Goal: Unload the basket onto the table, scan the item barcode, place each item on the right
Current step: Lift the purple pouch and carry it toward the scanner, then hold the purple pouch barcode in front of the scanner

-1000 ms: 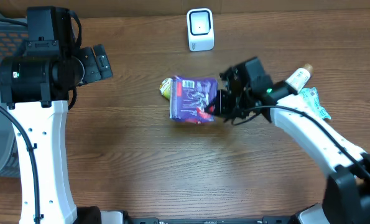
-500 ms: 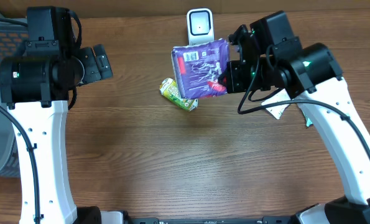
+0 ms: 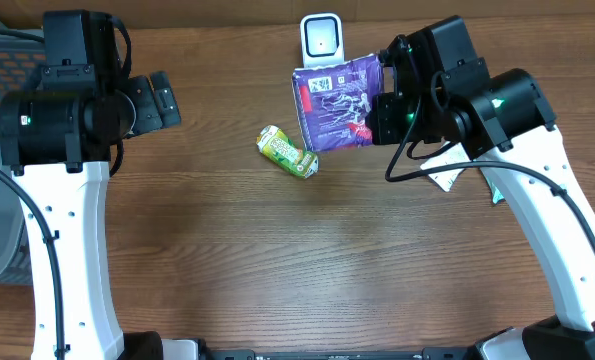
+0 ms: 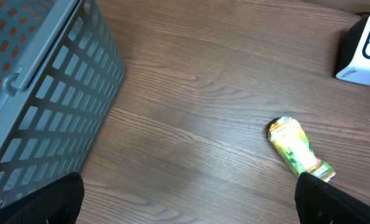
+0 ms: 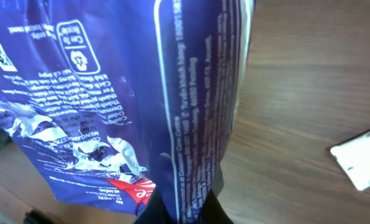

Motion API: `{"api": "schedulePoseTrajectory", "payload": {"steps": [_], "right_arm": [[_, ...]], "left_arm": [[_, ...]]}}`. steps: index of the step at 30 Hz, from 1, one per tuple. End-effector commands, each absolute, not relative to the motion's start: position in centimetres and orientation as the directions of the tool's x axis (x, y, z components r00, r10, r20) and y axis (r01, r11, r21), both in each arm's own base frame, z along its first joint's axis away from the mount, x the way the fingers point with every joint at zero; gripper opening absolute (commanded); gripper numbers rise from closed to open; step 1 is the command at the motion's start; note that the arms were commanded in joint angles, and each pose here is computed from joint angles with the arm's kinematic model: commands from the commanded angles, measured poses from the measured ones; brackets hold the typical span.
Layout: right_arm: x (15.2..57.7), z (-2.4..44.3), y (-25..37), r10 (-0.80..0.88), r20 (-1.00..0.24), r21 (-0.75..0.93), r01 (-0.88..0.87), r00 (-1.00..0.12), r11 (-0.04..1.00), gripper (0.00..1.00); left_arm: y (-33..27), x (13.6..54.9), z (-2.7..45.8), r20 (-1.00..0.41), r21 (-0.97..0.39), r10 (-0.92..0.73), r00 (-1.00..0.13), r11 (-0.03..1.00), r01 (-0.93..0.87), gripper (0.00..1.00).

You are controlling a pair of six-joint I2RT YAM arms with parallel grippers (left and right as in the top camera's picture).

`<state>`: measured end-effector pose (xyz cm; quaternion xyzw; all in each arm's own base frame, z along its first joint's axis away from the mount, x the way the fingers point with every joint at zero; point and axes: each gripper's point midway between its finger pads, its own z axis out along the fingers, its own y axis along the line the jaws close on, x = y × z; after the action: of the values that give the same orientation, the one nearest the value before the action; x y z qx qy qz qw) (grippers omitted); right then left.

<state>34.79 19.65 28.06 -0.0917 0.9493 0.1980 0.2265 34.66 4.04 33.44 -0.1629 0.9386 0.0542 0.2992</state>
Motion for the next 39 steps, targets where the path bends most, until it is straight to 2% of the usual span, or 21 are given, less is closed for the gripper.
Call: {"api": "schedulePoseTrajectory", "payload": {"steps": [1,8,14,18,22,25,28,35,39], "right_arm": [[35.9,30.7,19.1,-0.045,-0.549,0.323,-0.262,-0.834,0.91,0.04],[40.5,32.0,16.3,-0.007,-0.644,0.146,-0.132,-0.765,0.98,0.04],[45.8,31.1,13.6,-0.05,-0.717,-0.123,0.055,-0.696,0.991,0.04],[48.2,31.7,11.2,-0.105,-0.788,-0.334,0.278,-0.606,0.901,0.04],[50.3,32.4,12.0,-0.243,-0.803,-0.486,0.361,-0.544,0.796,0.04],[52.2,31.5,14.4,-0.379,-0.748,-0.588,0.279,-0.544,0.759,0.04],[53.5,30.4,17.0,-0.563,-0.615,-0.741,0.161,-0.552,0.652,0.04],[56.8,29.8,19.9,-0.655,-0.574,-0.811,0.233,-0.492,0.536,0.04],[57.9,27.6,19.9,-0.659,-0.55,-0.831,0.257,-0.513,0.493,0.04]], "left_arm": [[4.0,34.4,34.7,-0.609,-0.021,-0.288,-0.739,0.937,-0.348,0.99],[4.0,34.4,34.7,-0.609,-0.021,-0.288,-0.739,0.937,-0.348,1.0],[4.0,34.4,34.7,-0.609,-0.021,-0.288,-0.739,0.937,-0.348,0.99],[4.0,34.4,34.7,-0.609,-0.021,-0.288,-0.739,0.937,-0.348,1.0],[4.0,34.4,34.7,-0.609,-0.021,-0.288,-0.739,0.937,-0.348,1.0],[4.0,34.4,34.7,-0.609,-0.021,-0.288,-0.739,0.937,-0.348,1.0],[4.0,34.4,34.7,-0.609,-0.021,-0.288,-0.739,0.937,-0.348,0.99],[4.0,34.4,34.7,-0.609,-0.021,-0.288,-0.739,0.937,-0.348,0.99],[4.0,34.4,34.7,-0.609,-0.021,-0.288,-0.739,0.937,-0.348,1.0]]}}
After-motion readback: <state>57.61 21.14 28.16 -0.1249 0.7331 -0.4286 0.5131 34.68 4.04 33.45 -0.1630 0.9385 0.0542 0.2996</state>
